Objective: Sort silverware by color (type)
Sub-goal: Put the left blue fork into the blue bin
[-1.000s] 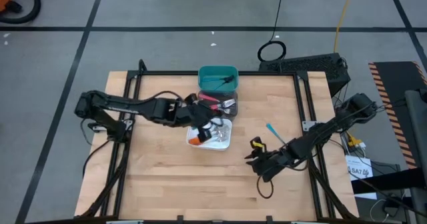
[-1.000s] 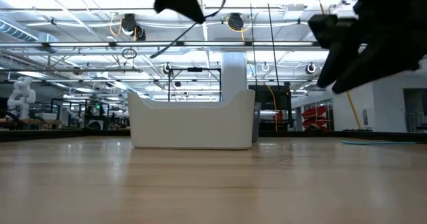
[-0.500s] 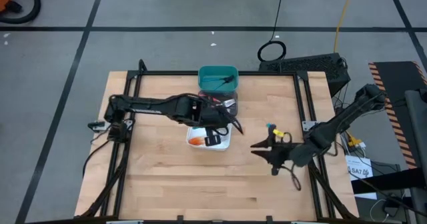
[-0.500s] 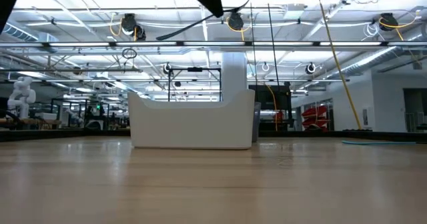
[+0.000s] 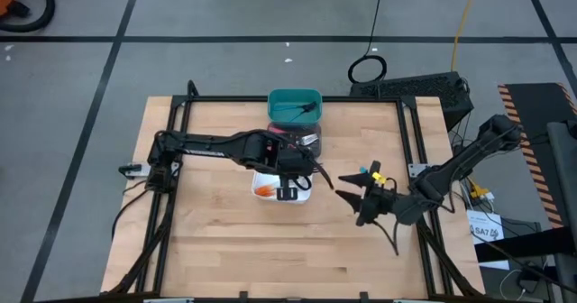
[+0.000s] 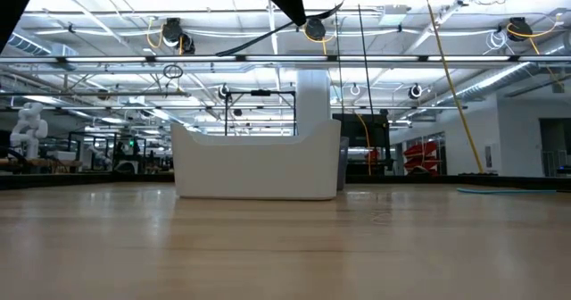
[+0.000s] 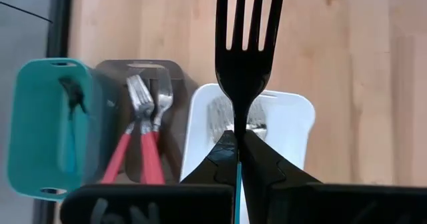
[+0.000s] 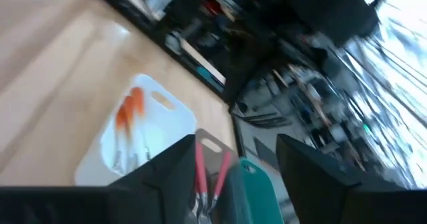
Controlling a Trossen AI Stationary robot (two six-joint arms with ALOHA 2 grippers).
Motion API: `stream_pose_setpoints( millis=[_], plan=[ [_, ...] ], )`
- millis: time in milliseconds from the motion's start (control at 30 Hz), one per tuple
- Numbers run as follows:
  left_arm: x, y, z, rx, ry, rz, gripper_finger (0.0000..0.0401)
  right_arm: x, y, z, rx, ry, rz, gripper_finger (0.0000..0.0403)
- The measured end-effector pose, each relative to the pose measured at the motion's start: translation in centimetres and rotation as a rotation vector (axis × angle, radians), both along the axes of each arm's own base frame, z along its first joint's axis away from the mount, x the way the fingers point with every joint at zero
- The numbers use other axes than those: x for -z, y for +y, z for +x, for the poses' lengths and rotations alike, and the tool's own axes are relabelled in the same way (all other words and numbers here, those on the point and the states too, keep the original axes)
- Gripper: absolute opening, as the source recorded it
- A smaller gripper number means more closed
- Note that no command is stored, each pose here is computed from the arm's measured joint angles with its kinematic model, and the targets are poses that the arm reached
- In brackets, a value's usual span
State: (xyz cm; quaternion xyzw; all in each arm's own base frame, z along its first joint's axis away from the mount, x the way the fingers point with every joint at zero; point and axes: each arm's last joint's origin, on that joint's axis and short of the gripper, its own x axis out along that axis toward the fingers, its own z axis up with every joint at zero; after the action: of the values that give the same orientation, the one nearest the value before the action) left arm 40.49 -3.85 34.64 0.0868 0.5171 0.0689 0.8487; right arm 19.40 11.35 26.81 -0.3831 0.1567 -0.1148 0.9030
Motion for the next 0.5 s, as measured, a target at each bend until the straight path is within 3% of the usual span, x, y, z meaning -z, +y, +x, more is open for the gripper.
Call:
stream_pose_setpoints(
  millis=[100, 200, 400, 500],
  plan=[
    [0.0, -0.1, 0.0, 0.018, 0.006, 0.02, 0.0003, 0.3, 0.2, 0.6, 0.098, -0.065, 0.066, 0.022],
    [0.0, -0.6, -0.1, 0.065, 0.016, 0.04, 0.0003, 0.4, 0.4, 0.9, 0.121, -0.102, 0.142, 0.0225],
    [0.0, -2.1, -0.3, 0.142, 0.024, 0.063, 0.0003, 0.8, 1.0, 1.0, 0.012, -0.064, 0.18, 0.0218],
    [0.0, -3.0, -0.4, 0.153, 0.02, 0.043, 0.0003, 0.9, 1.8, 0.7, -0.078, -0.023, 0.106, 0.0214]
  ],
)
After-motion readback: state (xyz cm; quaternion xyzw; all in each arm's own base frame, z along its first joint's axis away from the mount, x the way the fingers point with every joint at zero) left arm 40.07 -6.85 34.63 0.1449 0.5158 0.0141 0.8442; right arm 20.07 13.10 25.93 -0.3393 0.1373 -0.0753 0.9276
